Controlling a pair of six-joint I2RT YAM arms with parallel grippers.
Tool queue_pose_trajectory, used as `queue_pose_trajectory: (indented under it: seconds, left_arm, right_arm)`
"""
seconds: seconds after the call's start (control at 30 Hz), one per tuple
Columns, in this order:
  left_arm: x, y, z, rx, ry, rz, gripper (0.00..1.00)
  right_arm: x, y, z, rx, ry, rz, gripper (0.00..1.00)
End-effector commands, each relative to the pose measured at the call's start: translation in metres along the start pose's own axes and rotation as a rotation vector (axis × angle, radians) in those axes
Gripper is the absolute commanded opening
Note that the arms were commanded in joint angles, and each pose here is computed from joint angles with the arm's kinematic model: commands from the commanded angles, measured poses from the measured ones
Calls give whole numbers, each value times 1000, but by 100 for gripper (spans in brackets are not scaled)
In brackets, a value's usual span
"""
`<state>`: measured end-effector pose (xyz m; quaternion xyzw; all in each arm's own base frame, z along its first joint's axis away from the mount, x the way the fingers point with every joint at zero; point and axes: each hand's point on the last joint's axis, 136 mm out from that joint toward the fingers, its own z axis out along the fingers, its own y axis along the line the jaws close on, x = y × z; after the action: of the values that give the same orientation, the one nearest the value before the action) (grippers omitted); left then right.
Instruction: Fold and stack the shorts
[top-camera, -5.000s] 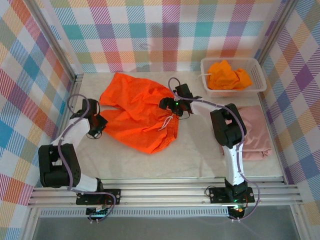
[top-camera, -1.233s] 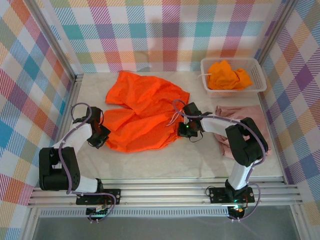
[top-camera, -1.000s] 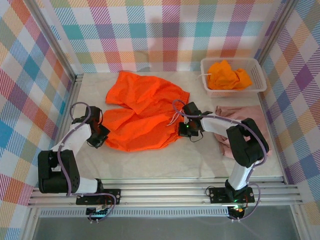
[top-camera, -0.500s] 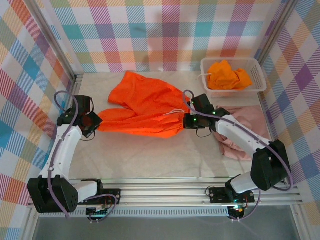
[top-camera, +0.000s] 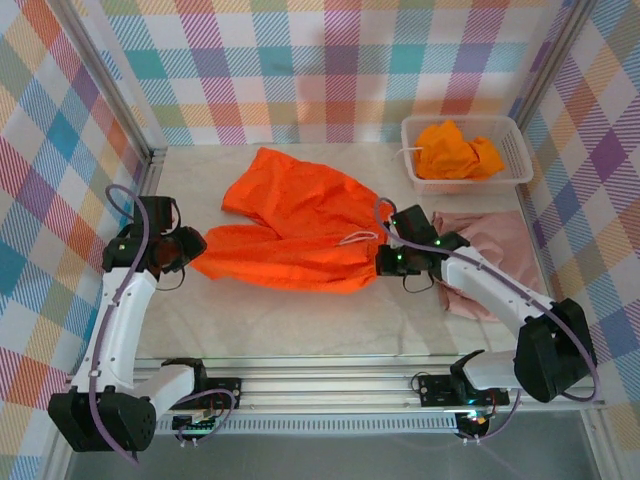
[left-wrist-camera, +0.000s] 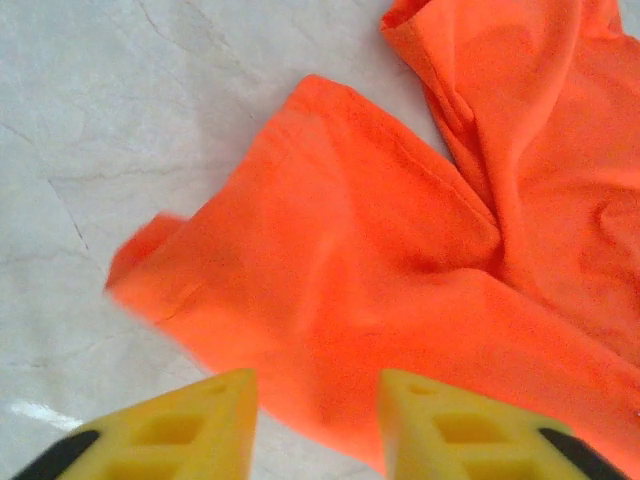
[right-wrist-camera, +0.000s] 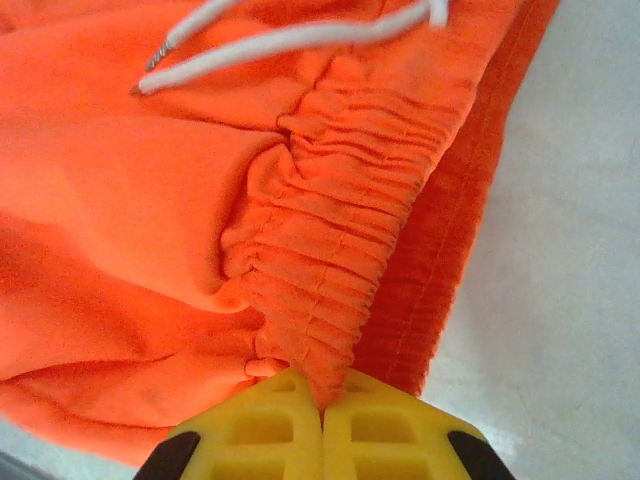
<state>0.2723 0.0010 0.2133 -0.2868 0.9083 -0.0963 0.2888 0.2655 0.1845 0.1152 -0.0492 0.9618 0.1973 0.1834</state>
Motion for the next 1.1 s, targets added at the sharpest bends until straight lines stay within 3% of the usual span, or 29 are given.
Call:
queue_pose_trajectory:
  seconds: [0.0, 0.1, 0.17, 0.33, 0.37, 0.4, 0.57, 0.7, 1.07]
  left_arm:
    - [-4, -13, -17, 80, -43, 40, 52]
    - [-10, -25, -26, 139, -64, 43, 72]
    - [-11, -34, -23, 180, -57, 39, 79]
    - [-13, -65, 1, 308, 3, 2, 85]
    - [-15, -72, 7, 331, 8, 1, 87]
    - [-18, -82, 11, 353, 11, 9, 96]
    - [-28, -134, 38, 425, 55, 49, 100]
    - [-34, -169, 76, 468, 113, 34, 100]
    - [-67, -215, 202, 448, 158, -17, 100]
  right_arm:
    - [24, 3, -5, -63, 58, -12, 0]
    - [49, -6, -6, -54, 113, 16, 3]
    - [63, -10, -7, -50, 138, 38, 9]
    - [63, -22, -20, 4, 74, 46, 46]
    - [57, -21, -25, 9, 46, 36, 58]
    - [50, -19, -30, 13, 22, 29, 66]
    - [-1, -3, -42, 11, -99, -14, 86]
    - [-44, 10, -26, 7, -113, -14, 93]
    - [-118, 2, 61, 9, -28, 75, 96]
